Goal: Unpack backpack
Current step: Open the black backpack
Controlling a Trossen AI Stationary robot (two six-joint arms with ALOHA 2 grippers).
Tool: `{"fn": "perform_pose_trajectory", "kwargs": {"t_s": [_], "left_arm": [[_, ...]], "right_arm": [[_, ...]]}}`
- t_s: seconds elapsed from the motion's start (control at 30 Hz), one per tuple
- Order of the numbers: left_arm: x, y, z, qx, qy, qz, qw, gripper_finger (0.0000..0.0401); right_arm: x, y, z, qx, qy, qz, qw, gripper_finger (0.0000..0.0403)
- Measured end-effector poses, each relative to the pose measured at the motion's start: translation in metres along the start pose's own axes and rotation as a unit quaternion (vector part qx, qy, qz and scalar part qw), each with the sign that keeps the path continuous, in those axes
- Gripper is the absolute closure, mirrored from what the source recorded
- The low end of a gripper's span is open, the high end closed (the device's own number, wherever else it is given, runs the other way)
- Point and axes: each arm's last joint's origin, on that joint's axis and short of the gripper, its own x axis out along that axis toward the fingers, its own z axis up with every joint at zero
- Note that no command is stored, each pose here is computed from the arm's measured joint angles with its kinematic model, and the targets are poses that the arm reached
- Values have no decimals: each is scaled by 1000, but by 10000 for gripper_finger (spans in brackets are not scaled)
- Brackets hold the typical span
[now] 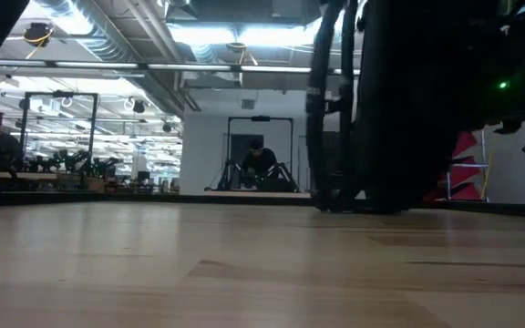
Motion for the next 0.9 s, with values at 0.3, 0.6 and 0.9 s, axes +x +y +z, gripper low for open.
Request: {"fn": "perform_pose_trajectory", "kwargs": {"t_s": [0.3,0.6,0.9], "left_arm": [[-23,-22,-11,186,166,190,950,374],[-59,-44,-33,327,308,303,840,374],[-126,-71,-44,222,294,281,886,374]], "right_arm": [[-2,1,2,10,1,5,1000,403],[-15,13,8,-13,3,37,999,403],[-60,54,38,-142,-17,146,979,403]]}}
